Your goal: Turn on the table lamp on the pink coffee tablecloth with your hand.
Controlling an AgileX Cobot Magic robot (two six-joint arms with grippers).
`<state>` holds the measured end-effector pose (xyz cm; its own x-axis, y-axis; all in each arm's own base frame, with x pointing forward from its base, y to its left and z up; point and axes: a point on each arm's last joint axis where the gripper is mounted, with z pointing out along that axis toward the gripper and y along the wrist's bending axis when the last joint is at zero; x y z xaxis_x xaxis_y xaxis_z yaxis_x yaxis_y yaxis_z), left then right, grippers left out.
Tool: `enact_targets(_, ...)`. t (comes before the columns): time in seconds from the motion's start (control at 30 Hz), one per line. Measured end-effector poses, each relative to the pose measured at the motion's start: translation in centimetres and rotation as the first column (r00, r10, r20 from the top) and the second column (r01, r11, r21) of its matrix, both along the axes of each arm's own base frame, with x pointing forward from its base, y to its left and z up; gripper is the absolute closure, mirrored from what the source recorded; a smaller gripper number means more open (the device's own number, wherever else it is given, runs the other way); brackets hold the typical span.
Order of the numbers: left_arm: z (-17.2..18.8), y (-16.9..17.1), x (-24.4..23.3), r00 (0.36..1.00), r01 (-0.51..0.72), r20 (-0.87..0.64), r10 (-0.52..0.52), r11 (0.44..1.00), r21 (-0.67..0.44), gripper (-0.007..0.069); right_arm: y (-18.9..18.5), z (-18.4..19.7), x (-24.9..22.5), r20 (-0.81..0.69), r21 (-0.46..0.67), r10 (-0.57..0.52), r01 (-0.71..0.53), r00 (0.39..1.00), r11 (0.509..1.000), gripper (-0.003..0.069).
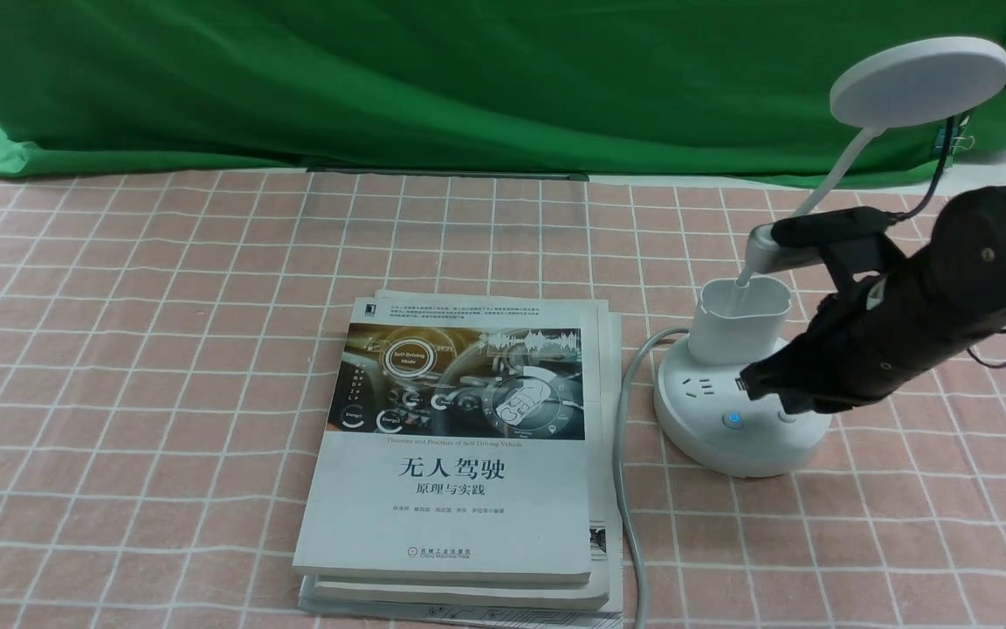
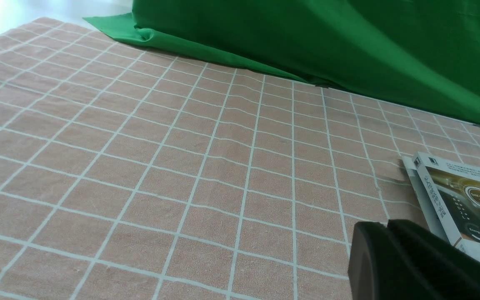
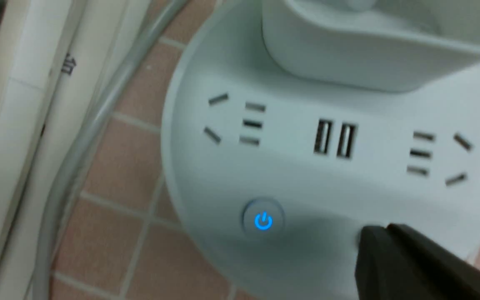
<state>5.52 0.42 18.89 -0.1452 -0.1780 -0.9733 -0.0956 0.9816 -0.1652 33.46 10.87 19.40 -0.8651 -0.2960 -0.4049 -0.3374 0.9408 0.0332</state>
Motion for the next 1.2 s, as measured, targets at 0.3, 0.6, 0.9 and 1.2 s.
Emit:
enact_targets(0.3,0.0,0.0,0.0,1.0,0.0,0.0,0.0,1.0,-0.002,0.0606,0.1,-1.7,0.6,-0.043,-0.014,-0.001,0.001,0.999,1.0,0.063)
enact_targets(0.6,0.0,0.0,0.0,1.0,0.0,0.0,0.0,1.0,-0.001,0.0606,-0.2,-1.1,0.7,-0.038,-0.008,-0.003,0.002,0.999,1.0,0.063)
enact_targets(0.9,0.0,0.0,0.0,1.0,0.0,0.0,0.0,1.0,-0.001,0.0606,-0.4,4.6,-1.9,0.035,0.01,0.028,-0.029,0.999,1.0,0.063)
enact_targets(1.2,0.0,0.0,0.0,1.0,0.0,0.0,0.0,1.0,-0.001,0.0606,-1.8,6.6,-7.5,0.026,0.024,0.028,-0.029,0.999,0.999,0.063)
